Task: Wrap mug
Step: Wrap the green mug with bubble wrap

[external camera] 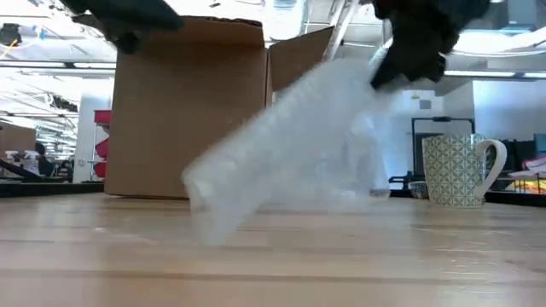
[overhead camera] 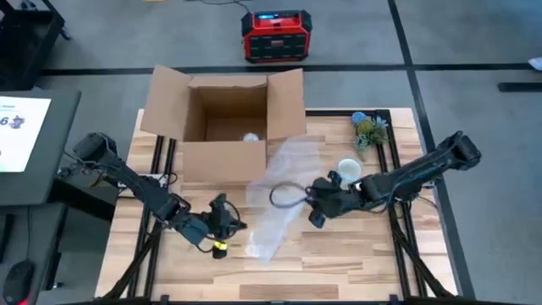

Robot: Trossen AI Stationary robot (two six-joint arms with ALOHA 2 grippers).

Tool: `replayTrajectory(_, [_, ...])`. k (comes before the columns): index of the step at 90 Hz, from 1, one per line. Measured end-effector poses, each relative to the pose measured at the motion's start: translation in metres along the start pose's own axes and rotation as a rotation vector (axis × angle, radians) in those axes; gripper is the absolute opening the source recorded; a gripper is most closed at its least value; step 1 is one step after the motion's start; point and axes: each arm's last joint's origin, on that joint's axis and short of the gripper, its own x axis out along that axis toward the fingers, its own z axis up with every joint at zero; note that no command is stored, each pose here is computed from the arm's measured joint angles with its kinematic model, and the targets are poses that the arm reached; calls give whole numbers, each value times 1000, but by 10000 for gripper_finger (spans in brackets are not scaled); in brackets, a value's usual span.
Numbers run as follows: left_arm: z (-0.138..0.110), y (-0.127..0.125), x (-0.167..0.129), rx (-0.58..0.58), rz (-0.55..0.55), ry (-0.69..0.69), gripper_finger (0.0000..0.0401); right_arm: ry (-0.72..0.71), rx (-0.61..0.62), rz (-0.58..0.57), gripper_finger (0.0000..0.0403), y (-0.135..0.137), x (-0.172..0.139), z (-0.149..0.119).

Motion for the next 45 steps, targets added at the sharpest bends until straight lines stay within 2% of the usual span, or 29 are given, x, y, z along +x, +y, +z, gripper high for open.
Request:
replayTrajectory(11, [-4,-4,21,74,10,-43,8,-32,41,-13,113,-9,-2,10])
replayTrajectory(19, [-6,-4,37,135,26,-83,27,-29,52,-23,113,-13,0,13])
replayTrajectory(31, [2,-4,55,183,40,-158,86,-2,58,-17,113,-16,5,14])
replayTrajectory(45, [12,0,77,189,-57,-168,164,1,61,-8,113,-17,5,14])
